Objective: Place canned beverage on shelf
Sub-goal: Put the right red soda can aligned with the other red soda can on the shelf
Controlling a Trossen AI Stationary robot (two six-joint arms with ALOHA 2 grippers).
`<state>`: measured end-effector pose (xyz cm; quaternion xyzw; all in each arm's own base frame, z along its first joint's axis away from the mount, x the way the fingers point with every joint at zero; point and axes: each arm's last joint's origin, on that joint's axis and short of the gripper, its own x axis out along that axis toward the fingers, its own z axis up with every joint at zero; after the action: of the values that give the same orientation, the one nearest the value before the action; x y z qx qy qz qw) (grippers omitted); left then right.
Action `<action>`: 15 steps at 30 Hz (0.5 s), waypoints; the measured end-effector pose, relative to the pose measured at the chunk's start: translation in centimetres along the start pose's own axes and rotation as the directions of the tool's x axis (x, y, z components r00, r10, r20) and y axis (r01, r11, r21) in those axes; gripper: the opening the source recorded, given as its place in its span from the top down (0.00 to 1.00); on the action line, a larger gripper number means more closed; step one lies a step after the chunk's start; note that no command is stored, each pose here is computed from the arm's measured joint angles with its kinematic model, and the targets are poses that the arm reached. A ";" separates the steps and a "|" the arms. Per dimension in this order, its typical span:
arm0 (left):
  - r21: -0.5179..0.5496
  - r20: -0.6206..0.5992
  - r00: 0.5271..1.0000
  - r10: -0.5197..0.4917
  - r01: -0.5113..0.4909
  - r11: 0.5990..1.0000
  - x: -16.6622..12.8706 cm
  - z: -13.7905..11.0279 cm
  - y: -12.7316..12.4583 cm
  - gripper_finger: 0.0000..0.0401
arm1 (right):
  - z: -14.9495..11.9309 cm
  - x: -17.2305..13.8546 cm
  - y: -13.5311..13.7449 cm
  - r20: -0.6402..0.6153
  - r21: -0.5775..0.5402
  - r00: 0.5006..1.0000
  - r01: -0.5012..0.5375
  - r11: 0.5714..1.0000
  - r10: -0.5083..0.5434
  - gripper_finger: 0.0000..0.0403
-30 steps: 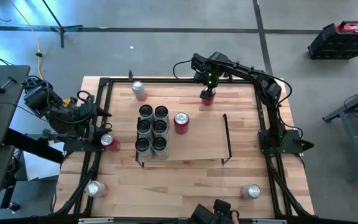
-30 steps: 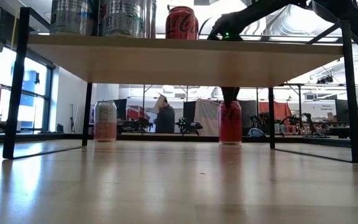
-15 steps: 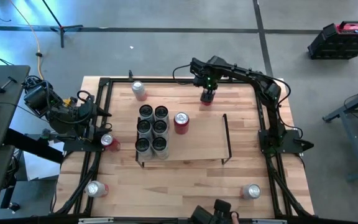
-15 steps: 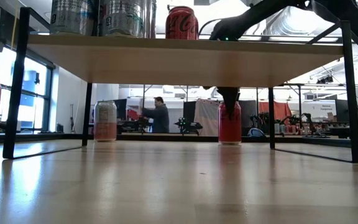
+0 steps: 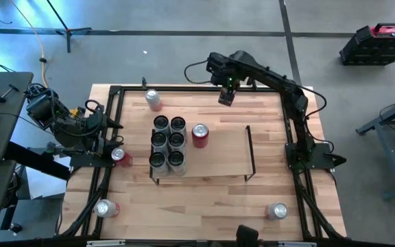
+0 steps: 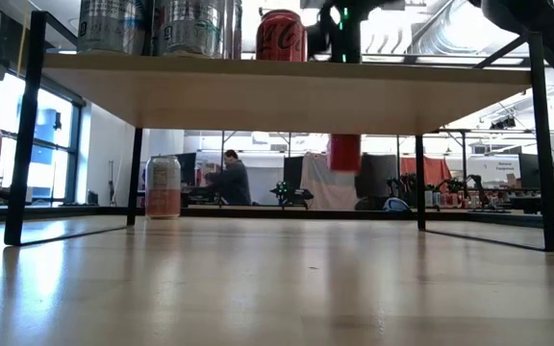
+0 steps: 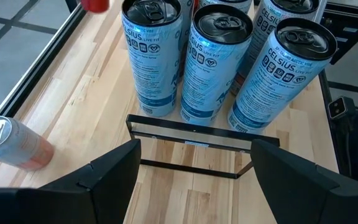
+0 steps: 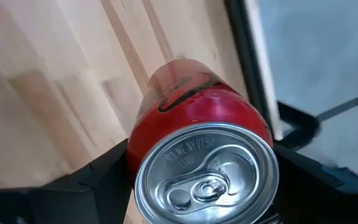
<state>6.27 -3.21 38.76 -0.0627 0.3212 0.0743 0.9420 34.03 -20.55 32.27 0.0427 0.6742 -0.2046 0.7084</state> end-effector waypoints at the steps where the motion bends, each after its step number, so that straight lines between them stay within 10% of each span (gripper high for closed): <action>1: 0.000 0.000 1.000 0.000 0.000 1.000 0.0 0.0 0.0 0.27 | 0.0 -1.1 0.2 0.023 0.002 1.000 0.003 1.000 -0.003 0.28; 15: 0.000 0.000 1.000 0.000 0.000 1.000 0.0 0.0 0.0 0.27 | -5.8 -12.6 7.7 0.324 0.000 0.945 0.033 0.999 -0.031 0.28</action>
<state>6.27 -3.22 38.76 -0.0627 0.3212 0.0743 0.9420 31.17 -8.59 42.36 -0.0043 0.5497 -0.2186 0.8062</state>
